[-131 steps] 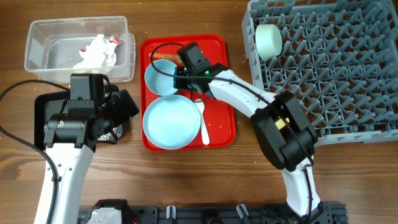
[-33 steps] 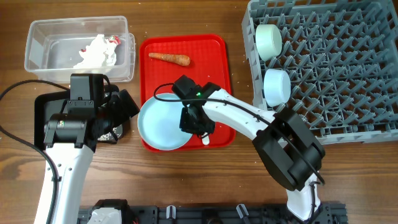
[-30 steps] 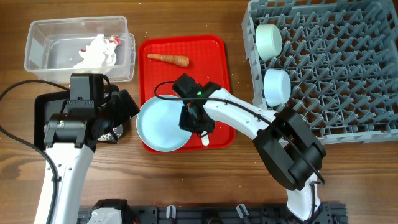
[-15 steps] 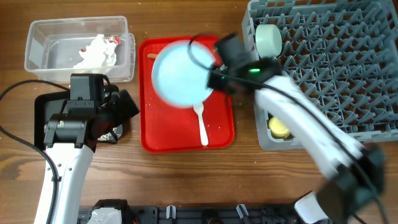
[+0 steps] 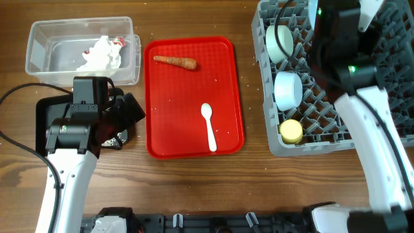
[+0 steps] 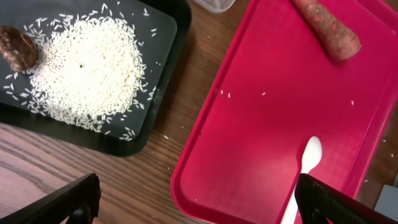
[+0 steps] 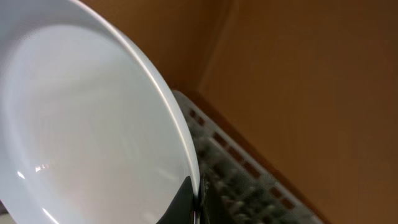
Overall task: Sort waste into correct bins and load items into the dishwasher rack
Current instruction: 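Carry the plate right and stand it upright in the rack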
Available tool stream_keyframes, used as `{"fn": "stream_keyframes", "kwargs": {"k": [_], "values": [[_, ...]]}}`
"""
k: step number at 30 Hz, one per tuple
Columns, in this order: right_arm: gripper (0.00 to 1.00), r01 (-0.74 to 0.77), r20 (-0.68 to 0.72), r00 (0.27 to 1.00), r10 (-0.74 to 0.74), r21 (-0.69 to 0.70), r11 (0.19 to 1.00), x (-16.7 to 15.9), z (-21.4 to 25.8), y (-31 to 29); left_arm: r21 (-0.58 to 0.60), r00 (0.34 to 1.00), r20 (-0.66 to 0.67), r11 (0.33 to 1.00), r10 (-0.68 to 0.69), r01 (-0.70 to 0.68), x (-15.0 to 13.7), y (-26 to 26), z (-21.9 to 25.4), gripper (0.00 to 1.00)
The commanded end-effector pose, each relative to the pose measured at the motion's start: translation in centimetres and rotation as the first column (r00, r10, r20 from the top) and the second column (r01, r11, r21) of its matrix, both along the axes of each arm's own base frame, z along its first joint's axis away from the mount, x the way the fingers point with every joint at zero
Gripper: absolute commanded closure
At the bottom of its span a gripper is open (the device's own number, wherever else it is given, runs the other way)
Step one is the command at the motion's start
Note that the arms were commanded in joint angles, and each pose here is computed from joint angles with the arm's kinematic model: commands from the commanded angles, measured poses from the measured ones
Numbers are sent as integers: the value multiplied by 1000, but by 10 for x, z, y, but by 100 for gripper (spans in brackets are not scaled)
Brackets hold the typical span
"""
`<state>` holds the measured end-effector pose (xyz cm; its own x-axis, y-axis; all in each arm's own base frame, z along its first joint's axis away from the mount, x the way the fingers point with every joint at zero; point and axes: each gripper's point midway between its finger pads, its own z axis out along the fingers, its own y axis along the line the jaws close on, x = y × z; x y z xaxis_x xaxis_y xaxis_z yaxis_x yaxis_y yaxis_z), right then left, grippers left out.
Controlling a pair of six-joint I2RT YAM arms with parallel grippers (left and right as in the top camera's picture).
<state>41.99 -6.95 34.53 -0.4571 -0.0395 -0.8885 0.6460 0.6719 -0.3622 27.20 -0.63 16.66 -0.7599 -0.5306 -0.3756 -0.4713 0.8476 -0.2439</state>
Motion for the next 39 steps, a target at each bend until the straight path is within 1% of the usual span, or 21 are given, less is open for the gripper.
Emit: {"fn": "stream_keyframes", "kwargs": {"k": [1,5,9,15,18,19,20,22,23,24,25,27,28,30,32,34,35,36,37,38,39], "values": [[96,25,-137,990,-41,-117,993,23,-29,-15,21,1000,1,1000,2,-3,1,4,0,0],[96,13,-171,985,-39,-152,988,52,-56,-17,21,1000,1,1000,2,-3,2,4,0,0],[96,-72,-227,973,39,-139,988,78,-88,-6,21,1000,1,1000,3,-3,2,4,0,0],[96,-100,-282,958,61,-127,987,95,-128,-1,21,1000,1,1000,2,-3,2,4,0,0],[95,-104,-307,950,60,-127,986,97,-141,-1,21,1000,1,1000,3,-3,2,4,0,0],[86,-105,-315,947,60,-128,986,98,-144,-1,21,1000,1,1000,2,-3,2,4,0,0],[62,-104,-313,948,60,-127,986,98,-144,-1,21,1000,1,1000,2,-3,2,4,0,0],[32,-96,-297,953,54,-130,987,98,-140,-1,21,1000,1,1000,3,-3,1,4,0,0],[23,-80,-277,960,38,-140,987,97,-133,-2,21,1000,1,1000,2,-3,1,4,0,0],[18,-66,-261,965,25,-150,986,95,-126,-3,21,1000,1,1000,3,-3,1,4,0,0],[15,-66,-246,969,27,-152,986,93,-117,0,21,1000,1,1000,3,-3,2,4,0,0],[14,-80,-213,976,47,-149,986,88,-98,8,21,1000,1,1000,3,-3,2,4,0,0],[14,-111,-192,978,83,-140,984,85,-84,20,21,1000,1,1000,3,-3,1,4,0,0],[14,-281,-220,940,259,-73,957,78,-75,62,21,1000,1,1000,3,-3,1,4,0,0],[14,-483,-270,833,484,75,873,63,-89,123,21,1000,1,1000,2,-3,2,4,0,0],[14,-573,-254,725,640,292,765,36,-113,183,21,1000,1,1000,3,-3,2,4,0,0],[17,-586,-234,657,717,440,680,16,-131,217,21,1000,1,1000,3,-3,2,4,0,0],[20,-551,-201,599,775,599,581,-6,-149,252,21,1000,1,1000,2,-3,2,4,0,0],[20,-493,-179,579,795,700,517,-23,-162,272,21,1000,1,1000,3,-3,1,4,0,0],[20,-407,-169,576,800,789,460,-40,-178,292,21,1000,1,1000,3,-3,2,4,0,0],[20,-329,-180,581,794,840,431,-54,-192,304,21,1000,1,1000,3,-3,2,4,0,0]]}}
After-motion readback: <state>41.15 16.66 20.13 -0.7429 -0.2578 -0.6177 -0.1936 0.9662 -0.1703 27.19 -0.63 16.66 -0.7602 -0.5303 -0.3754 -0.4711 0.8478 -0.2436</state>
